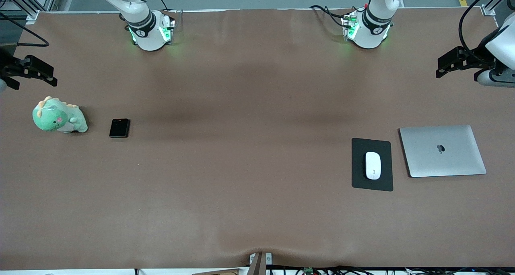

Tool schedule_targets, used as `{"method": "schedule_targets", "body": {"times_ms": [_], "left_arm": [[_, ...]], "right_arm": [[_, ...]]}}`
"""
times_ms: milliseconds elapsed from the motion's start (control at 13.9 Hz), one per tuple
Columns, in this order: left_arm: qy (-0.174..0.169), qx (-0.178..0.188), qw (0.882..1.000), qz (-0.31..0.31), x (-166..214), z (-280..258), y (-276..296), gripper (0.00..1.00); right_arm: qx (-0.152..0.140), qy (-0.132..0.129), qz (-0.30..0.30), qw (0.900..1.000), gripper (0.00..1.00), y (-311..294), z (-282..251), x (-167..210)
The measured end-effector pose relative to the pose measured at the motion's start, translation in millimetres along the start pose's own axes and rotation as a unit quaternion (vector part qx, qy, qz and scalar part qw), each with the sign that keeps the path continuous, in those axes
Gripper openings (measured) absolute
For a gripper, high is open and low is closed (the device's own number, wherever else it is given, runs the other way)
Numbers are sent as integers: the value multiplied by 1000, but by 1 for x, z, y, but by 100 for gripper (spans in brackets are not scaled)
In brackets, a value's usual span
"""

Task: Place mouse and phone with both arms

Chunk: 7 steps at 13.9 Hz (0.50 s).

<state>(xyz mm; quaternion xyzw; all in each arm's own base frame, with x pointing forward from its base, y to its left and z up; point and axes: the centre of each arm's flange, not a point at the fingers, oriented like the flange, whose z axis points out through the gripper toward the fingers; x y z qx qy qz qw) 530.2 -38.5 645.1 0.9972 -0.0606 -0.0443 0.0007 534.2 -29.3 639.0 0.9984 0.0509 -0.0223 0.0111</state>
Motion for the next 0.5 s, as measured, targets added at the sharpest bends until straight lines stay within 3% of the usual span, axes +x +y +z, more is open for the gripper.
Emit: {"method": "schedule_targets", "body": {"times_ms": [504], "left_arm": [[-1, 0, 1000, 0, 0, 1, 0, 100]], "right_arm": [[-1, 3, 0, 1000, 100, 1, 2, 3]]}}
